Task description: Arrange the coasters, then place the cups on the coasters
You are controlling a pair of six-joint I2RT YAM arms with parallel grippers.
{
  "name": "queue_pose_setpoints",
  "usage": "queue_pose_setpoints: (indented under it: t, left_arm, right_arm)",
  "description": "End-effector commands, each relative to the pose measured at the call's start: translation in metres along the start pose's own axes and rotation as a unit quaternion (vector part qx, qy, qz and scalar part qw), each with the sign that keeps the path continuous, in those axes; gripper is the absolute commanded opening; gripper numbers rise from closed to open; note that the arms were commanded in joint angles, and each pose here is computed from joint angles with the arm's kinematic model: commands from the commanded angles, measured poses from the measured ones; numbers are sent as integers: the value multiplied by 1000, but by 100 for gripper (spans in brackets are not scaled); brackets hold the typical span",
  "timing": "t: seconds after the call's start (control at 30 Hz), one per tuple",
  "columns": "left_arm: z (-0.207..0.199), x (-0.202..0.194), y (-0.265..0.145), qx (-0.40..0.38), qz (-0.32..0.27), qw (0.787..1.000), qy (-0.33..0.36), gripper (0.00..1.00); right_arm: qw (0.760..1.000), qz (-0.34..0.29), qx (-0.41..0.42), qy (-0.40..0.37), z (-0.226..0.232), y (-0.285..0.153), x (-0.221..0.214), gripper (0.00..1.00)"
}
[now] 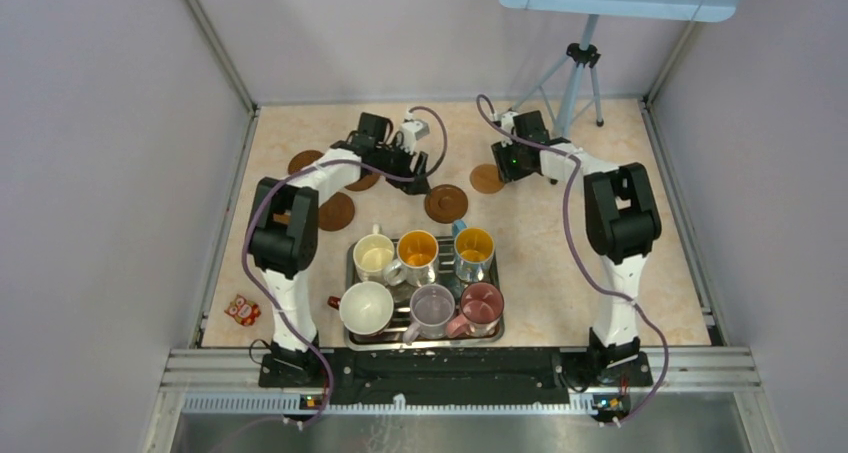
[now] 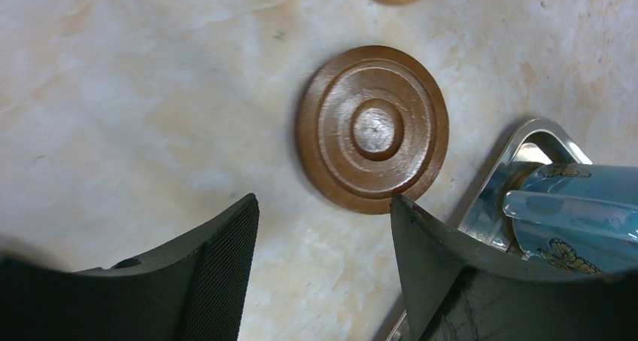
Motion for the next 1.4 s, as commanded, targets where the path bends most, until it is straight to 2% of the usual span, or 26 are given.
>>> queue_pose_setpoints:
  t: [0.0,0.17,0.3,0.5,0.67,0.9,1.2,1.37]
  left_arm:
    - [-21,-16,27,-10,40,998,44,71]
    - [-26,-27,50,1,66,996,67,73]
    - [-14,-28,64,33,78,994,75,72]
    - [8,-21,80,90,79,990,79,67]
    - [21,-11,96,105,70,989,73,64]
    - [33,9,116,114,43,991,62,64]
    - [25,28,134,68,13,996,55,65]
    - [21,54,111,74,-11,995,59,69]
  right_arm:
    - [998,46,-33,-13,-24,-12,-32,38]
    - [997,43,-57,-18,-42,-15,-34,38]
    - [996,38,-82,-26,-51,-14,-31,38]
    - [991,25,-131,-30,-76,-15,-26,38]
    - [990,7,-141,-22,-88,-18,-18,38]
    - [990,-17,-138,-16,-90,-9,1,39]
    - [995,-41,-94,13,-79,5,22,39]
    - [996,-77,-37,15,-58,-22,44,42]
Point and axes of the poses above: each gripper's point midway between its finger pads, its own y axis out along the fingers, its own z axis along the line the jaws close on, x = y × z, the point moved 2 cm from there along -y, back along the fingers, and after that the axes turned 1 degree about y, right-handed, at the moved point
